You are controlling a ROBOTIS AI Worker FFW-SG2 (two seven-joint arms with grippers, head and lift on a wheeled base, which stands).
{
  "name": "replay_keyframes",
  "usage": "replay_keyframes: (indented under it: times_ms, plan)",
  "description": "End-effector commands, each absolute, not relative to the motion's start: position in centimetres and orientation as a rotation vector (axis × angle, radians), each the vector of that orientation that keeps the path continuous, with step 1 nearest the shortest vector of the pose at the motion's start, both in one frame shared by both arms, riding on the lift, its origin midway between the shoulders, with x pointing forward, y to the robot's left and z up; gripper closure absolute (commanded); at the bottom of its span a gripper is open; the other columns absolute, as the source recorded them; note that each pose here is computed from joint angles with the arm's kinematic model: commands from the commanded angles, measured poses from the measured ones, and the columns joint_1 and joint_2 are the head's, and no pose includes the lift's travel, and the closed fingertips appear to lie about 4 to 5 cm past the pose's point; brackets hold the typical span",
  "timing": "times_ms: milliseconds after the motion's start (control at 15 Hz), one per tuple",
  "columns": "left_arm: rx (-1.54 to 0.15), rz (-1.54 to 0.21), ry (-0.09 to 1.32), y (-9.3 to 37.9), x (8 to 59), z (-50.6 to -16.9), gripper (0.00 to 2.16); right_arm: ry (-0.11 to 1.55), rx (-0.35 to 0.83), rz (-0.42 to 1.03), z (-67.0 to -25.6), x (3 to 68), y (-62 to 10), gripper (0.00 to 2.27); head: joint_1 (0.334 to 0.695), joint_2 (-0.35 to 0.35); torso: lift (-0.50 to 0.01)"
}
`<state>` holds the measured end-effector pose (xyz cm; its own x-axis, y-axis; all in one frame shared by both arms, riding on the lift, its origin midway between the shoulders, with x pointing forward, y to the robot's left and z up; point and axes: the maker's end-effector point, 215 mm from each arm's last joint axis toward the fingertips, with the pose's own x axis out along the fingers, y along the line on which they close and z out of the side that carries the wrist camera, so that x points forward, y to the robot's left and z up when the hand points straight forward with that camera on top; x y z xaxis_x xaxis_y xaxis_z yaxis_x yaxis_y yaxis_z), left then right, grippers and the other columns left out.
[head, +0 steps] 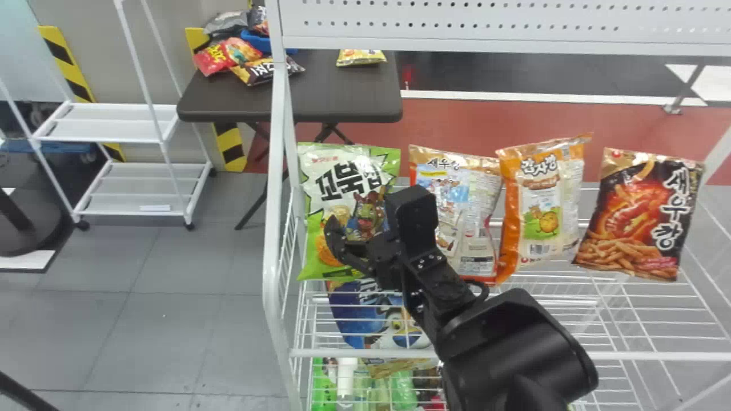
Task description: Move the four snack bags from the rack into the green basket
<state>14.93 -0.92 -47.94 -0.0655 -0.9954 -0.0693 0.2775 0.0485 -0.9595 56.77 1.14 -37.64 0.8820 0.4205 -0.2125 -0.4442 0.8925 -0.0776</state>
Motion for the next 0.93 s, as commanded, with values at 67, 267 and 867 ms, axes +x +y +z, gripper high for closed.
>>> replay_keyframes:
  times_ms: [67, 267, 867]
  plan:
    - [-0.927, -1.343, 1.082, -0.7, 15.2, -47.9, 1.88, 0.279, -0.148, 0.499, -39.6, 57.2, 1.9, 1.24, 0.695, 0.009, 0.000]
    - [-0.927, -1.343, 1.081, -0.8, 15.3, -48.0, 1.88, 0.326, -0.148, 0.545, -40.7, 56.1, 2.6, 2.05, 0.695, 0.021, 0.000]
    - [-0.926, -1.354, 1.075, -1.1, 15.1, -47.6, 1.88, 0.251, -0.137, 0.518, -35.0, 48.1, -0.3, 2.11, 0.695, 0.027, 0.000]
